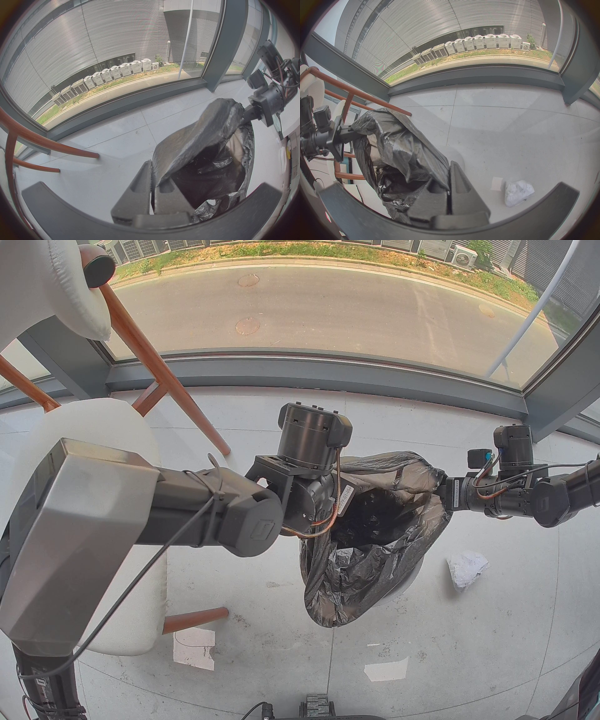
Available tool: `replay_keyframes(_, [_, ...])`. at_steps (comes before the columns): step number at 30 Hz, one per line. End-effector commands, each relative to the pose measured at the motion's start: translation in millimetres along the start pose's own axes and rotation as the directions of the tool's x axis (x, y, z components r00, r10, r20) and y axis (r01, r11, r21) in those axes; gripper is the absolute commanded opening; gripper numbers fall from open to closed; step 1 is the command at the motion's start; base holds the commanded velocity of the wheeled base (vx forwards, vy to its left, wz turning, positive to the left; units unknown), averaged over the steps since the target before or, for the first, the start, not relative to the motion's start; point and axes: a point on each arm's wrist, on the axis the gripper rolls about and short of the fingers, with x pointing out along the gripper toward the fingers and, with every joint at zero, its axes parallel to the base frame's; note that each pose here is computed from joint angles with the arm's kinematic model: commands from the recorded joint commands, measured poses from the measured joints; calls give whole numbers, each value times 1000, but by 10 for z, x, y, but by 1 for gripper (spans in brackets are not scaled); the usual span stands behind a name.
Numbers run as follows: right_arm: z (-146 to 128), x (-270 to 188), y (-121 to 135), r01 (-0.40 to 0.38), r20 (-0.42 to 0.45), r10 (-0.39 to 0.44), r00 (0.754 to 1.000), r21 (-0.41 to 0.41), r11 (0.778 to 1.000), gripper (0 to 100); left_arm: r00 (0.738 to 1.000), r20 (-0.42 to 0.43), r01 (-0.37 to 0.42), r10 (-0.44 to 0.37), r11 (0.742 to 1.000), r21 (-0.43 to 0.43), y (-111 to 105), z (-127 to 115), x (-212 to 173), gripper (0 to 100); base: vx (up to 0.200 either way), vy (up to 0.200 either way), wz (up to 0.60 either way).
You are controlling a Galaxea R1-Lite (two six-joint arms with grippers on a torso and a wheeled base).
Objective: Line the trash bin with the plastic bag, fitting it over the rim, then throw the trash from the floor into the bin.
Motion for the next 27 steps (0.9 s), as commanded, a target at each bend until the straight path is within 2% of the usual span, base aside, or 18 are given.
replay_keyframes(1, [16,173,-43,-10,-3,10,1000,0,1000,100,1000,-3,2,-2,1000,1,-61,-43,127,0,0,0,0])
replay_keyframes(6, [-91,41,-23,-35,-38,35,999,6,999,100,1000,11,-2,2,1000,-6,-57,-11,166,0,0,0,0])
replay_keyframes(8, [-164,-112,-21,-68,-55,67,996,-8,998,100,1000,5,-4,4,1000,-8,12,-32,197,0,0,0,0])
replay_keyframes(12, [-309,-269,-43,-69,-88,67,994,-23,997,100,1000,2,-14,14,1000,-14,83,-47,230,0,0,0,0])
replay_keyframes(13, [-374,-393,-28,-68,-86,66,994,-20,997,100,999,-6,-31,31,999,-15,167,-72,267,0,0,0,0])
replay_keyframes(22, [-397,-823,8,-69,22,70,997,-34,997,100,999,-35,-30,31,1000,8,331,-230,465,0,0,0,0])
replay_keyframes(27, [-425,-1068,76,-84,50,85,995,-17,996,100,999,-31,-31,31,999,5,345,-220,476,0,0,0,0])
